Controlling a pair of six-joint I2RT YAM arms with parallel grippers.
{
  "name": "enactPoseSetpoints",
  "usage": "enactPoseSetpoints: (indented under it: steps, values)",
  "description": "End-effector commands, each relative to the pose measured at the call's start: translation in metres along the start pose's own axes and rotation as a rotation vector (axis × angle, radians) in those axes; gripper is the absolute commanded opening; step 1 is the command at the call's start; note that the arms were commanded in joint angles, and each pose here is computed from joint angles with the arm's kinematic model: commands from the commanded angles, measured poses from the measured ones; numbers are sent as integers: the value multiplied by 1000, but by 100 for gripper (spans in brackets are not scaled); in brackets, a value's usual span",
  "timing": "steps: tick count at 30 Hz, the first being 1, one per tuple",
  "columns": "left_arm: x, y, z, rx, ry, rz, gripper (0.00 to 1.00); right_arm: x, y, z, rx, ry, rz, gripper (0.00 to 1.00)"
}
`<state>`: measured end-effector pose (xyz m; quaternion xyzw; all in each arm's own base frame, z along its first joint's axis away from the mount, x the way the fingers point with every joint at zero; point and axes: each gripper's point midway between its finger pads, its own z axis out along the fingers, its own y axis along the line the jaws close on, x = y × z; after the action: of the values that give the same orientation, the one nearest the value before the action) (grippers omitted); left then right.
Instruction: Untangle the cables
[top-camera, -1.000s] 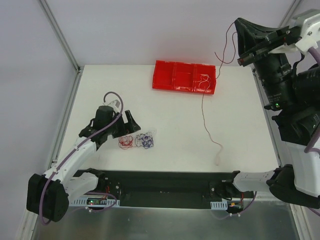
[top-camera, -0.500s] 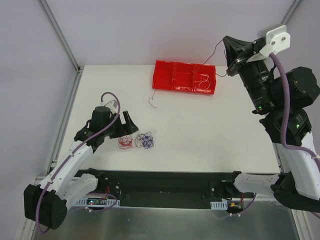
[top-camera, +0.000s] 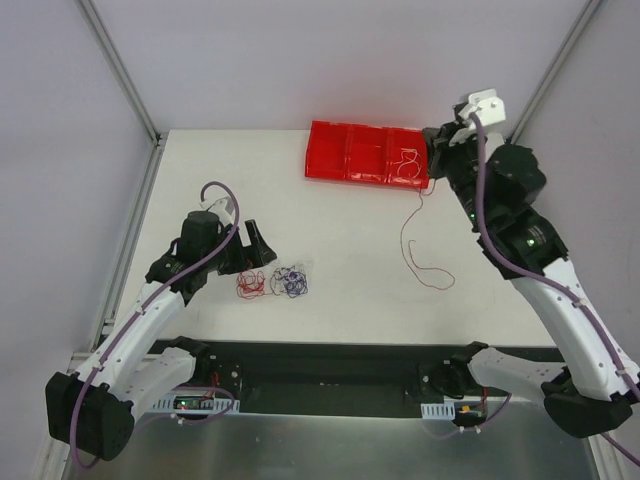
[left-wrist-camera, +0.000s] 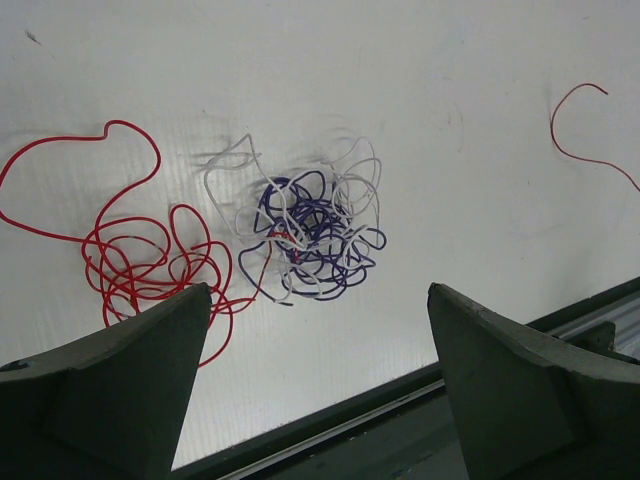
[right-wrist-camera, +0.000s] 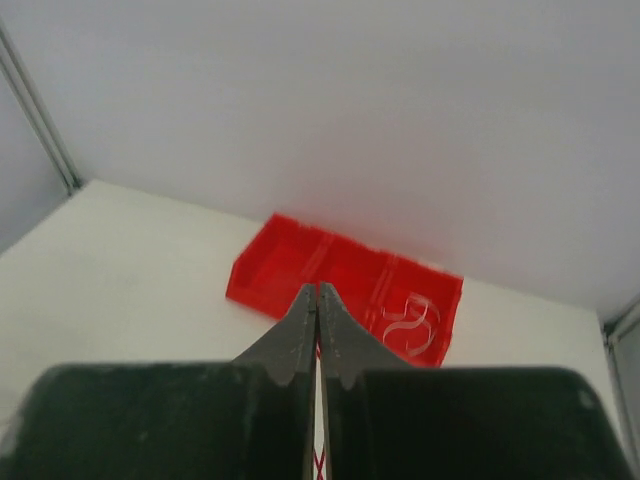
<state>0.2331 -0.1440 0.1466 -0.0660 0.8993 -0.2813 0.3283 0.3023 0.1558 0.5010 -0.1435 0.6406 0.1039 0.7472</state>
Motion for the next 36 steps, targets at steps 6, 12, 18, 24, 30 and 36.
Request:
enactPoseSetpoints:
  steps: [6, 12, 18, 24, 30, 36]
  values:
    - [-8, -8, -3, 29, -9, 18, 89, 210, -21, -21, 229, 477, 302, 0]
    - [-9, -8, 0, 29, -1, 19, 89, 306, -32, -76, 353, 793, 314, 0]
    - [-7, -11, 5, 48, 18, 10, 89, 364, -35, -107, 394, 963, 393, 0]
    - [-5, -12, 5, 62, 22, 9, 89, 398, -11, -108, 320, 1057, 512, 1]
    - [2, -9, 3, 63, 23, -4, 89, 420, 0, -117, 297, 1118, 566, 13]
    - [3, -10, 5, 68, 32, -5, 89, 427, 4, -115, 225, 1141, 530, 59]
